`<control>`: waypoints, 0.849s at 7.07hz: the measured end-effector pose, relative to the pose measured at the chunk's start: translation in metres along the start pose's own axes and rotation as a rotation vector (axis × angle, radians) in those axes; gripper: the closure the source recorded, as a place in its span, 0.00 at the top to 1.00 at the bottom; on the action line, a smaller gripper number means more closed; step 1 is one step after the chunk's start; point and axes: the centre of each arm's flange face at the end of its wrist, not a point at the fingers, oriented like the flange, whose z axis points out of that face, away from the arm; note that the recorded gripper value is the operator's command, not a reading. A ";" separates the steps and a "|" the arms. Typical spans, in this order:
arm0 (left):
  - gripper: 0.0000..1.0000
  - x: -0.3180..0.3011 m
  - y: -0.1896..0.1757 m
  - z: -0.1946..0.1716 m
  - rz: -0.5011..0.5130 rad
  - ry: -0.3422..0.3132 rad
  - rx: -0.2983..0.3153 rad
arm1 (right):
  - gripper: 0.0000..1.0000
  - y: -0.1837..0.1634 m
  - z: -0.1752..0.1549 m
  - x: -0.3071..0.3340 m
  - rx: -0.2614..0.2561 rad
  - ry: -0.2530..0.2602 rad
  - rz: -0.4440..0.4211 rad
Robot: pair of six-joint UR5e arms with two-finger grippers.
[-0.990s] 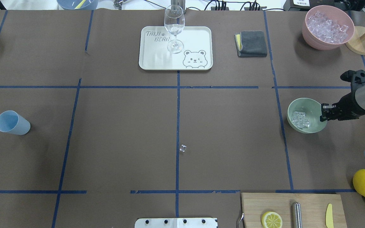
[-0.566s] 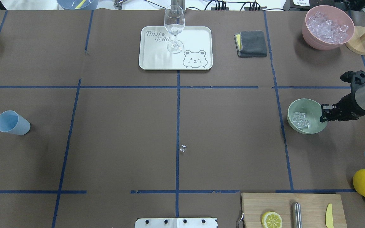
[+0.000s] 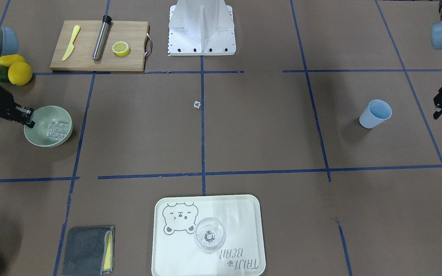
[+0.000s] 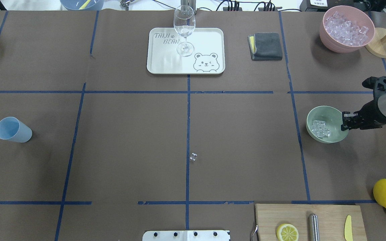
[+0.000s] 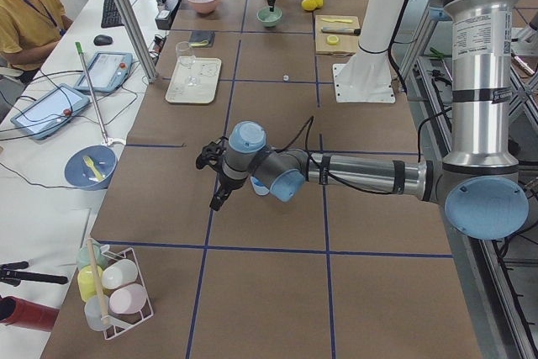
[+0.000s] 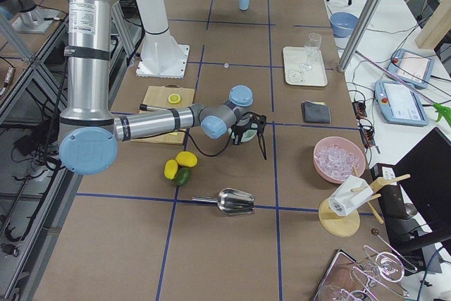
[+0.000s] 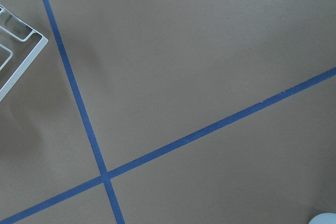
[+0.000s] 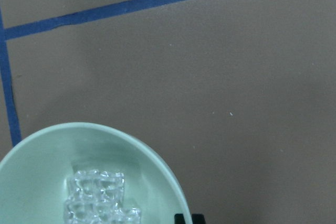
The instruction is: Pour ice into bowl
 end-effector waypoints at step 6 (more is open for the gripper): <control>1.00 -0.001 0.000 0.001 -0.002 -0.004 -0.002 | 1.00 0.002 -0.025 0.043 0.011 0.003 -0.002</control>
